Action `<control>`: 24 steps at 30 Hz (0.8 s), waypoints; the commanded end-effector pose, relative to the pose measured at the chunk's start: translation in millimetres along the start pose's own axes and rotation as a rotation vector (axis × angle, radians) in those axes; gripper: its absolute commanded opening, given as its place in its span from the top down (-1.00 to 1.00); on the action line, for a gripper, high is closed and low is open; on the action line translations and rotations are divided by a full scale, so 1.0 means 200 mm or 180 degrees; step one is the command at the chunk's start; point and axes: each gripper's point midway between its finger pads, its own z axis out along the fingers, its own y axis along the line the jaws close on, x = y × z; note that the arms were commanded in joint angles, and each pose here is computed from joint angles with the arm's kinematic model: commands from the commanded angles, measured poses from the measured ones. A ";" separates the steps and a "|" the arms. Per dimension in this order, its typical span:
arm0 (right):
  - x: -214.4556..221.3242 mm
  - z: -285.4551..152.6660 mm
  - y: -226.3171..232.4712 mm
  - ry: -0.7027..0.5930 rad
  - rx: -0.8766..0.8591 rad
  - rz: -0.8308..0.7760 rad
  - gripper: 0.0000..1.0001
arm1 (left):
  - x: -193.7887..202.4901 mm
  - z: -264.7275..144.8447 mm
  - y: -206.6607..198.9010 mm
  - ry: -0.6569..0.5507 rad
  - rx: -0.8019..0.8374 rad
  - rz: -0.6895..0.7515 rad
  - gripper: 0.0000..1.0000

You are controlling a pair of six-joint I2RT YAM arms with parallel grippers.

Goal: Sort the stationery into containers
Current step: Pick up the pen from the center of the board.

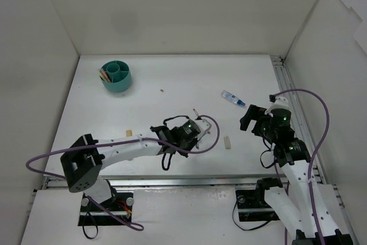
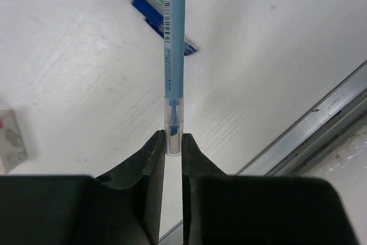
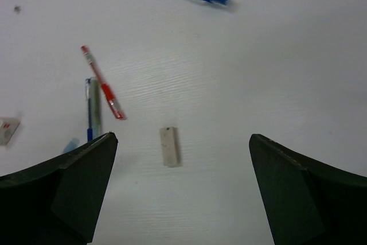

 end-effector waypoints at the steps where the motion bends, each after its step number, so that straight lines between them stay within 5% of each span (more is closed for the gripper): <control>1: -0.04 -0.03 0.36 -0.0112 -0.1248 -0.0562 -0.96 | -0.20 -0.17 0.14 -0.0401 -0.0006 -0.0142 1.00; 11: 0.03 0.01 0.85 -0.0508 -0.2345 -0.2794 -0.96 | -0.37 -0.46 0.21 -0.0717 0.1104 -0.0824 1.00; 16: 0.05 0.12 1.07 -0.0564 -0.2568 -0.3837 -0.96 | -0.37 -0.57 0.26 -0.0716 0.1237 -0.1084 1.00; 24: 0.08 0.08 1.24 -0.0876 -0.2976 -0.4559 -0.96 | -0.29 -0.61 0.25 -0.0435 0.1573 -0.1483 1.00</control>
